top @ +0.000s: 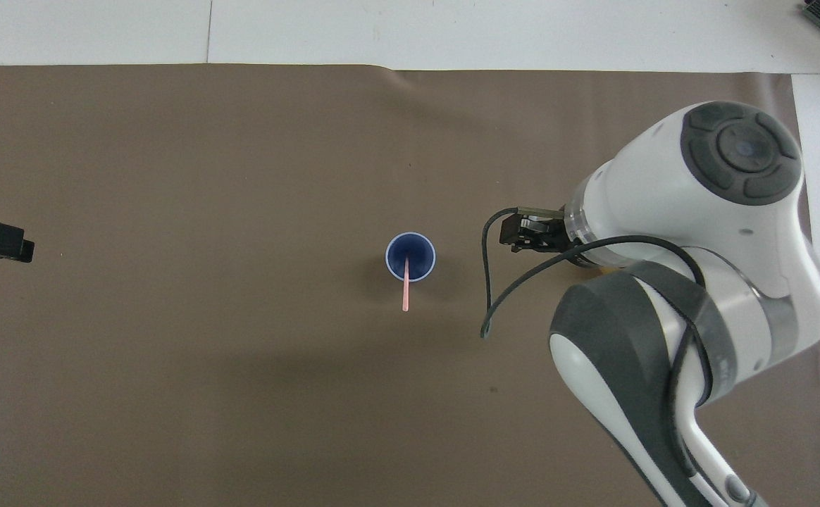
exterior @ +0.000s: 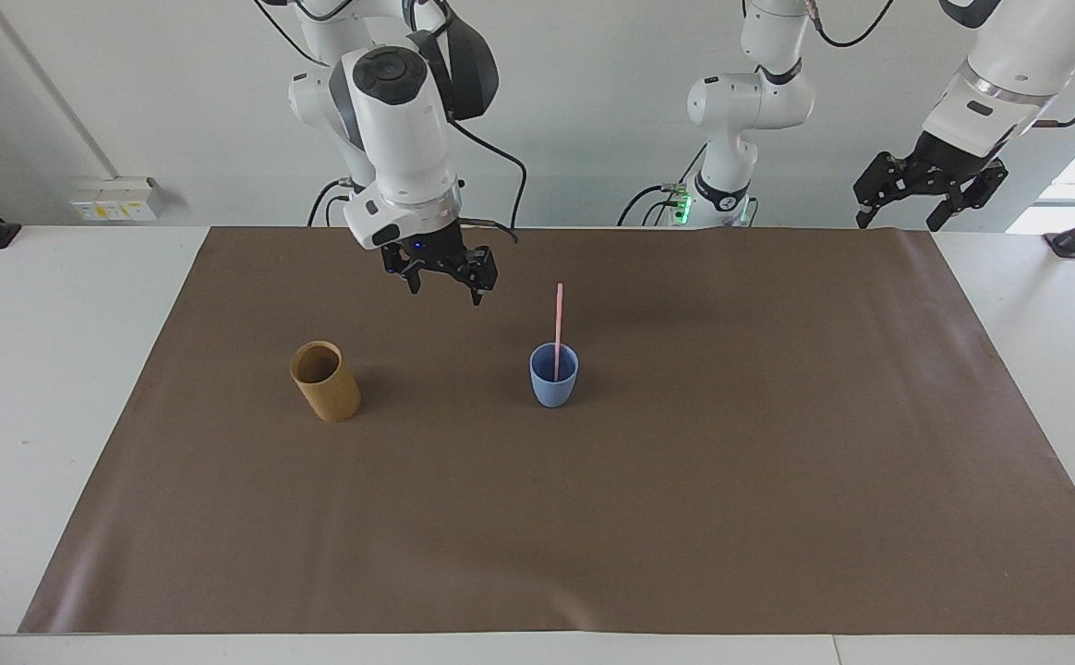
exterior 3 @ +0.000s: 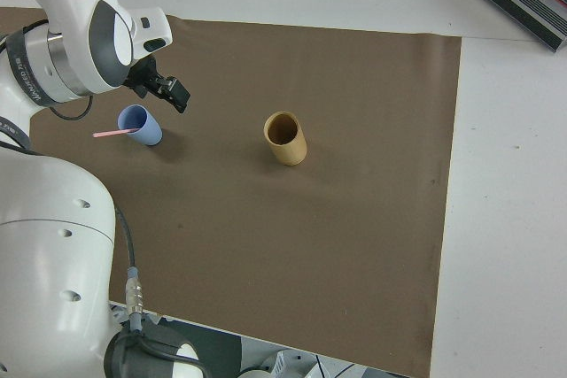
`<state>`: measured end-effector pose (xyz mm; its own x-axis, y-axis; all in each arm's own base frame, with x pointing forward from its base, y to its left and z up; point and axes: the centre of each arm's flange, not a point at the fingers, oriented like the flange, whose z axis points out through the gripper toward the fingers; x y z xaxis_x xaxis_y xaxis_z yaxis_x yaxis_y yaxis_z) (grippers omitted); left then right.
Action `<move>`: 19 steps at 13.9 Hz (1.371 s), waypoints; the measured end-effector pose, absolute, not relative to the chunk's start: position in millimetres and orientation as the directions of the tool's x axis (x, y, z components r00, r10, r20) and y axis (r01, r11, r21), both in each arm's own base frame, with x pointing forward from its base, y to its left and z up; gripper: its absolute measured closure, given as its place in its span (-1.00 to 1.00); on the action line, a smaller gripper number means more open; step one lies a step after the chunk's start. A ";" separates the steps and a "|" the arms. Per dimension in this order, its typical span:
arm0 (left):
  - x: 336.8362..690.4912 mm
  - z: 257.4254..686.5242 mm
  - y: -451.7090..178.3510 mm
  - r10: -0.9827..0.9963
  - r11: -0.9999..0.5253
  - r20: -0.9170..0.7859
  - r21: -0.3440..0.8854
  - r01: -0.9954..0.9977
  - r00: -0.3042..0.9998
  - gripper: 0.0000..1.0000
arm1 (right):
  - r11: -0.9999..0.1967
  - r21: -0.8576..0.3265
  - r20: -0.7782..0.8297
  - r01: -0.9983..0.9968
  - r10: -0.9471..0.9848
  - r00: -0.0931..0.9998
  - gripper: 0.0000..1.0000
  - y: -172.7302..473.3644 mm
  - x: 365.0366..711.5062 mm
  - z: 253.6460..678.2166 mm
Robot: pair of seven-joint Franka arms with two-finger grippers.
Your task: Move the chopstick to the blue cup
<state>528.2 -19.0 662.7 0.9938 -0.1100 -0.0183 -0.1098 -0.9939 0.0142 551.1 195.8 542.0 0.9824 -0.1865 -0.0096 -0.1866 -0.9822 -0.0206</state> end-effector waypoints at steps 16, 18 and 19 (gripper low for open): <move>528.1 662.7 -19.0 -0.110 -0.994 -0.018 0.014 -0.110 0.994 -1.00 | -1.000 -0.001 0.055 -0.025 -0.025 0.998 -1.00 85.3 537.7 629.1; 528.1 662.7 -19.0 -0.110 -0.994 -0.018 0.014 -0.110 0.994 -1.00 | -1.000 -0.002 0.035 -0.030 -0.030 0.999 -1.00 64.6 540.8 627.6; 528.1 662.7 -19.0 -0.110 -0.994 -0.018 0.014 -0.110 0.994 -1.00 | -0.999 -0.002 0.014 -0.043 -0.043 0.999 -1.00 53.3 541.5 624.6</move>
<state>528.1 -19.0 662.7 0.9938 -0.1100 -0.0185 -0.1098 -0.9939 0.0142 541.5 53.3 624.6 0.9990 -0.0427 0.0135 -0.0427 -0.9991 -0.0018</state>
